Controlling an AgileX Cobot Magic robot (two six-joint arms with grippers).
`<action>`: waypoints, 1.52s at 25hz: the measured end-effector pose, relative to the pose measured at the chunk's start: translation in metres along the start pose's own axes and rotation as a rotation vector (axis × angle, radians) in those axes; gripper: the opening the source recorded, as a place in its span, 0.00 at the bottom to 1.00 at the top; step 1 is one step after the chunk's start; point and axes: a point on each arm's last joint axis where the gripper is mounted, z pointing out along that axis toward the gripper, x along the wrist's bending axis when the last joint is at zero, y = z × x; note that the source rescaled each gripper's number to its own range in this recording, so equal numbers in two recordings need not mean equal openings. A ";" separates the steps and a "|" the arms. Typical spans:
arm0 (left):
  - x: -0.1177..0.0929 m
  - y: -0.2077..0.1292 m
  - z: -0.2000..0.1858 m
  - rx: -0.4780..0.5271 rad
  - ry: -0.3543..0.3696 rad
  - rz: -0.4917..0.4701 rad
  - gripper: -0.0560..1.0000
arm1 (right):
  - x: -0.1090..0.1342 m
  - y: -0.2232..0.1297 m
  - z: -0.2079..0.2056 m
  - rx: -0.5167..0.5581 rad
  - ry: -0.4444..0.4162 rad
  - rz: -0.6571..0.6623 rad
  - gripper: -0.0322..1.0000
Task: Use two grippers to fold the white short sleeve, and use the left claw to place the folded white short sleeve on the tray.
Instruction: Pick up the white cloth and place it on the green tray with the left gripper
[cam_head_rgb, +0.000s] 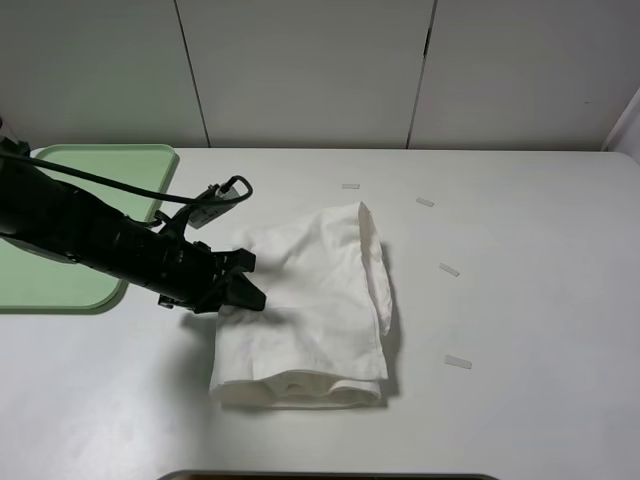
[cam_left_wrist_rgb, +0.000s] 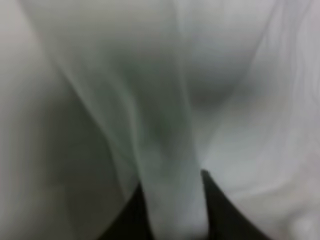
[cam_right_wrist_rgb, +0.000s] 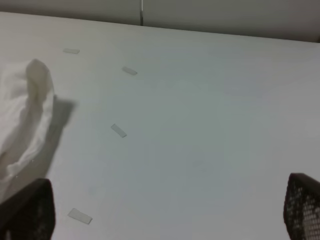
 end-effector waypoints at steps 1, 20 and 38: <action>0.000 0.000 0.000 0.004 0.004 0.011 0.27 | 0.000 0.000 0.000 0.000 0.000 0.000 1.00; 0.031 0.067 -0.092 -0.076 0.581 0.943 0.12 | 0.000 0.000 0.000 0.000 0.000 0.000 1.00; 0.134 0.094 -0.147 -0.404 0.815 0.745 0.12 | 0.000 0.000 0.000 0.000 0.000 0.000 1.00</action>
